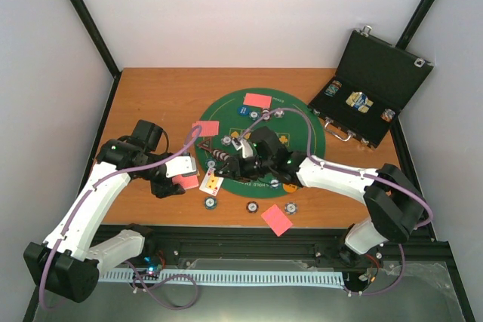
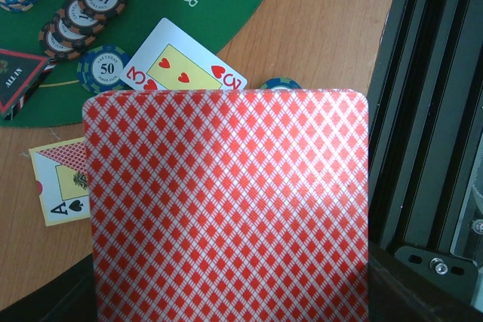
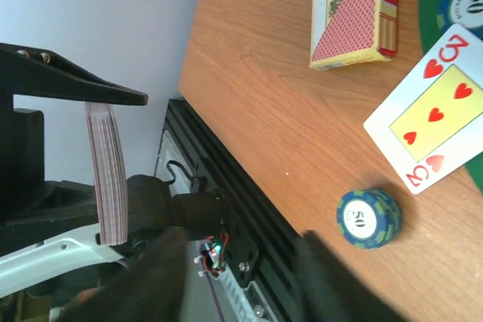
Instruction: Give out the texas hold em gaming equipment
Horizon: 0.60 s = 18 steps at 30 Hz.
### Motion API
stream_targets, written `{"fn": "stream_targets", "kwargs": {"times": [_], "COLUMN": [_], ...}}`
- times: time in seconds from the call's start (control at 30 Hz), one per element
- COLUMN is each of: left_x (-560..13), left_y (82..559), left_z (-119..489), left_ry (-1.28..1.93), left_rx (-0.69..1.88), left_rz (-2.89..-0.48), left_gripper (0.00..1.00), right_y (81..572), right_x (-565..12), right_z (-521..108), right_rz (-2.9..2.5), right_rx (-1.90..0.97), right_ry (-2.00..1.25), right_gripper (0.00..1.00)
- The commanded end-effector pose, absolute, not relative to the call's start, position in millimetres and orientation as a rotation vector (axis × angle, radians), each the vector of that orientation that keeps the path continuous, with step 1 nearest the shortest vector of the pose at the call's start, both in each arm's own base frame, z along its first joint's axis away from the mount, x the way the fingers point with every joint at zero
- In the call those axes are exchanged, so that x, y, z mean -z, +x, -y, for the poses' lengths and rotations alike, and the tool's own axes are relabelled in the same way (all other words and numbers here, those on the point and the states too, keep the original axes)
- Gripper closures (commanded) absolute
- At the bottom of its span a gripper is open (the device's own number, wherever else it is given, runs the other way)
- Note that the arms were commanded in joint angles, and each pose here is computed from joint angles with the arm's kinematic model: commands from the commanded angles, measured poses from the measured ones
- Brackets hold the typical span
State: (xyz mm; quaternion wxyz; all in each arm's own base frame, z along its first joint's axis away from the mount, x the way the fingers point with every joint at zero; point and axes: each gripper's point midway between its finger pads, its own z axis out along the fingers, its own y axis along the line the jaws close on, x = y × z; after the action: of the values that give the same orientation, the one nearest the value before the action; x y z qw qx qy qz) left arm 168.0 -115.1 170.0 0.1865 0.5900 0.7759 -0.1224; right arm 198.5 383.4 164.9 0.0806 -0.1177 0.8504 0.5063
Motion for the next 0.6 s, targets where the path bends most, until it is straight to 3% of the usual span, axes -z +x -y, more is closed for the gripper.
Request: {"fn": "stream_targets", "kwargs": {"times": [0.0, 0.03, 0.13, 0.57], "left_x": [-181, -181, -182, -182], "left_y": [171, 171, 171, 171], "left_z": [120, 120, 120, 120], "left_ry": [1.662, 1.662, 1.664, 1.667], "left_rx": [0.337, 0.338, 0.339, 0.340], "left_rz": [-2.112, -2.113, -2.110, -2.108], "left_gripper": [0.48, 0.48, 0.48, 0.48], "right_y": [190, 189, 181, 162], "right_x": [-192, -197, -202, -200], "right_z": [-390, -392, -399, -455], "right_rz": [-2.407, -2.379, -2.352, -2.325], "right_rx": [-1.654, -1.680, -1.724, -1.853], "right_ry": [-0.435, -0.456, -0.497, -0.606], "right_gripper": [0.35, 0.28, 0.21, 0.20]}}
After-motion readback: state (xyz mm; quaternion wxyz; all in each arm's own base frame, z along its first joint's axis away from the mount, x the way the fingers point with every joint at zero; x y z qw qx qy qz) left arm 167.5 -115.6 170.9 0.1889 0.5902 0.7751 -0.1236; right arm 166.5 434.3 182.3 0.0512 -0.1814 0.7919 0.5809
